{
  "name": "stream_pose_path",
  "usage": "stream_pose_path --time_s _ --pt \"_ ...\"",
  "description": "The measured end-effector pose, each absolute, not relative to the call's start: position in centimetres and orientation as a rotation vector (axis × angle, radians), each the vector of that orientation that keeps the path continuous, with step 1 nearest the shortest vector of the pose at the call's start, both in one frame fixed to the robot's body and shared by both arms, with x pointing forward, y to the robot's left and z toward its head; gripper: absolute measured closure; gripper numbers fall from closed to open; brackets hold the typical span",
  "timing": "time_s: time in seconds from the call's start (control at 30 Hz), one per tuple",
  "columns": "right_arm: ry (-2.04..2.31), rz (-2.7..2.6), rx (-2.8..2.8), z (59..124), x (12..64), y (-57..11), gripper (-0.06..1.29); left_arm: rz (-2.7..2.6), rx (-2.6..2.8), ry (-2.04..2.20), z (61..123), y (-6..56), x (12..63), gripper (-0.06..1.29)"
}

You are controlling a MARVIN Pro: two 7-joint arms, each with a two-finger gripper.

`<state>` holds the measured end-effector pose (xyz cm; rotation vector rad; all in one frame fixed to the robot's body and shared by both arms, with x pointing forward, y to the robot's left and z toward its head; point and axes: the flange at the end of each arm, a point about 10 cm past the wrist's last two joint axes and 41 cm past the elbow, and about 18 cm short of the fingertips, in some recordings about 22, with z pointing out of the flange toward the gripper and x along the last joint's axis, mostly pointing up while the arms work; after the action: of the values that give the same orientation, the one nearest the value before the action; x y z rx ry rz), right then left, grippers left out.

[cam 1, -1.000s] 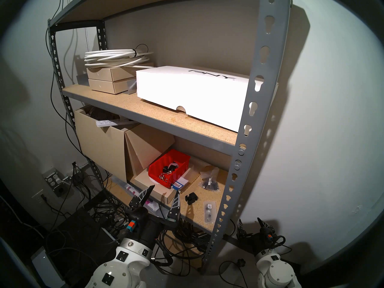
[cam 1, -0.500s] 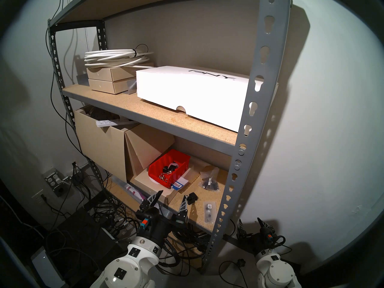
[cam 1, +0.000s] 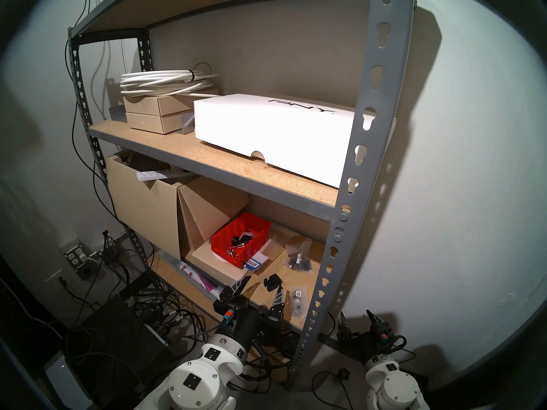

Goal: Organize the rack shelf by putting things into a case

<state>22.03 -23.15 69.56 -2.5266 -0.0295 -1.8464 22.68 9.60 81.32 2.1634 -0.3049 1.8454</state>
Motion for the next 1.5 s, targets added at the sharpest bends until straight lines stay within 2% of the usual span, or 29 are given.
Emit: stream_pose_path --time_s 1.5 --pt "-0.030 -1.846 -2.527 69.6 22.0 -23.2 -0.03 1.771 2.261 -0.346 78.1 8.7 26.9 0.02"
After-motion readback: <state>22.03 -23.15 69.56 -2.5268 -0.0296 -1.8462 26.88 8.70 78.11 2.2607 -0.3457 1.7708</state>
